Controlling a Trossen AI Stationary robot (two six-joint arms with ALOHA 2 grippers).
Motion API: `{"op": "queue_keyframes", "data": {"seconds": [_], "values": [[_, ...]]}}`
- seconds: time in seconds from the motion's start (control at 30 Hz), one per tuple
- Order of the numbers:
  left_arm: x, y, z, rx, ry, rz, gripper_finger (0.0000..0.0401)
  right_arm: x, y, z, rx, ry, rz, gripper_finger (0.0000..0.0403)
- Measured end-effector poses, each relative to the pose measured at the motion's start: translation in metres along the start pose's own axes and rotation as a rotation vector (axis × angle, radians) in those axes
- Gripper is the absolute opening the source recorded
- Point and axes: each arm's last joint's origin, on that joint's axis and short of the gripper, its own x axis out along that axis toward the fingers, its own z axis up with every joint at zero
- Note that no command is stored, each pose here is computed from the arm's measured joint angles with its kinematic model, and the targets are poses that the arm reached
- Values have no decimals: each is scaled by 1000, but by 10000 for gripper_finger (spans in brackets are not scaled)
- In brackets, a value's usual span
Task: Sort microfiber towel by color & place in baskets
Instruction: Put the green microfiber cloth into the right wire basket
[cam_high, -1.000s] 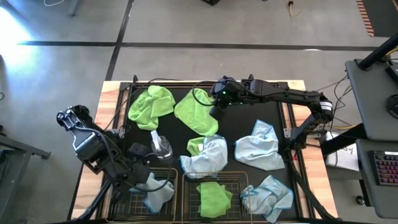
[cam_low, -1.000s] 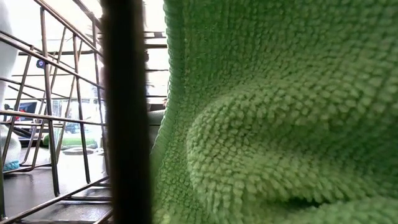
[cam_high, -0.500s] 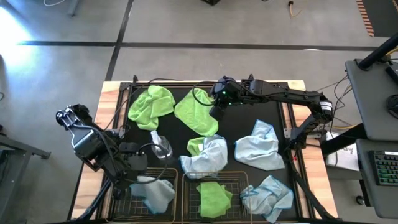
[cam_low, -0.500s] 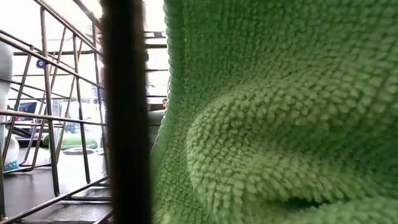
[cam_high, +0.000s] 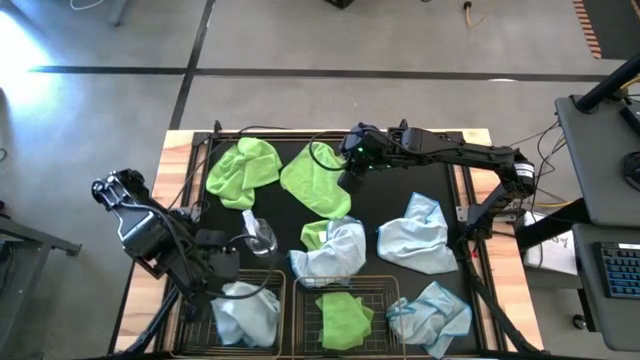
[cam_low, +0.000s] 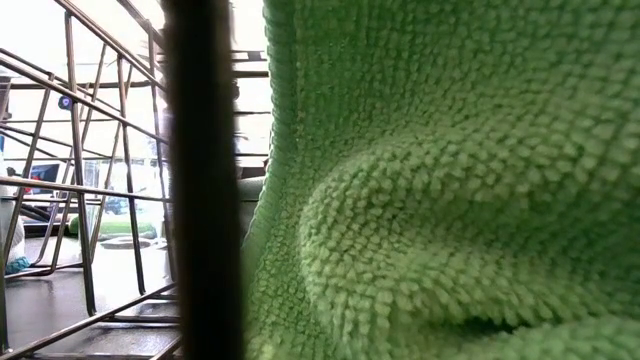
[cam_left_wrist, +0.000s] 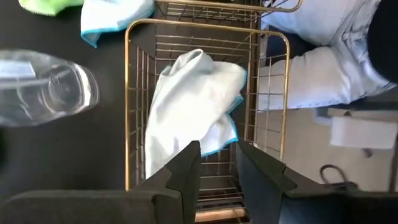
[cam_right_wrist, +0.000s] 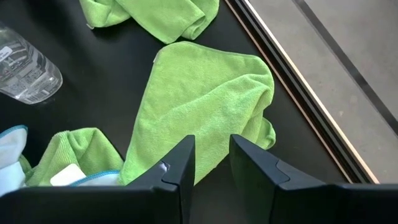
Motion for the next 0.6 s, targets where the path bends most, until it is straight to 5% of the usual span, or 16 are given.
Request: {"op": "queue_keyframes", "data": {"seconds": [0.3, 0.6], "values": [[-12, 6, 6, 392, -187, 217, 83, 0, 0, 0, -1, -4, 1, 92], [-40, 1, 15, 400, -415, 235, 82, 0, 0, 0, -2, -4, 1, 97]]}}
